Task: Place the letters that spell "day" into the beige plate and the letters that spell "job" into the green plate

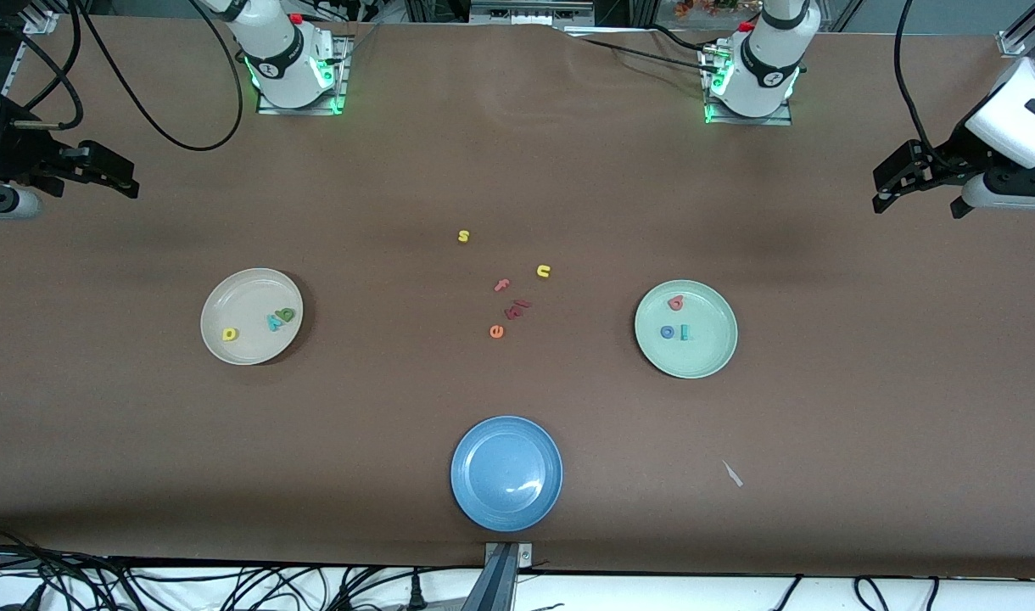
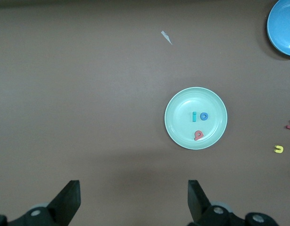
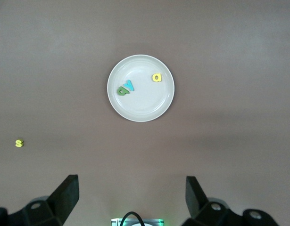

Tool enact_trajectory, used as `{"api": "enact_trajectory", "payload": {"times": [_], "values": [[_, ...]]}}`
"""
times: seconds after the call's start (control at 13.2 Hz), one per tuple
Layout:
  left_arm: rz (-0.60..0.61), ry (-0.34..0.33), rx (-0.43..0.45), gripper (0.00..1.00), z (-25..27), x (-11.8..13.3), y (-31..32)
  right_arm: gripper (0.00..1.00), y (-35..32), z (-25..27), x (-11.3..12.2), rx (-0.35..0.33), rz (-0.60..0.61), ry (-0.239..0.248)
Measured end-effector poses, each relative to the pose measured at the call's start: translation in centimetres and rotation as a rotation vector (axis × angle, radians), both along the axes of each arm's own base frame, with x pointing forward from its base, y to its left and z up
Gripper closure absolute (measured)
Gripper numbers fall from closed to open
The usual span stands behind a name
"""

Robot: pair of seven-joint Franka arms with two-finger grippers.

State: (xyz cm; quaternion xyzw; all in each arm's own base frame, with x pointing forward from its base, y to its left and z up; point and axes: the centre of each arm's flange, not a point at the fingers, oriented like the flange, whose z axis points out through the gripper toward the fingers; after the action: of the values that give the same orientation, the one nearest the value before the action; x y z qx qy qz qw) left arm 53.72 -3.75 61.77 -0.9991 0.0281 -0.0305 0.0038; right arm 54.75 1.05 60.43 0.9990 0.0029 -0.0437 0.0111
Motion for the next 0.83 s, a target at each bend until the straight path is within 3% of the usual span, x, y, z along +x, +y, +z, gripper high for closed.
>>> {"api": "enact_trajectory", "payload": {"times": [0.83], "values": [[0.004, 0.078, -0.002, 0.00, -0.62, 0.05, -0.03, 0.00, 0.18, -0.40, 0.28, 0.002, 0.023, -0.015]]}}
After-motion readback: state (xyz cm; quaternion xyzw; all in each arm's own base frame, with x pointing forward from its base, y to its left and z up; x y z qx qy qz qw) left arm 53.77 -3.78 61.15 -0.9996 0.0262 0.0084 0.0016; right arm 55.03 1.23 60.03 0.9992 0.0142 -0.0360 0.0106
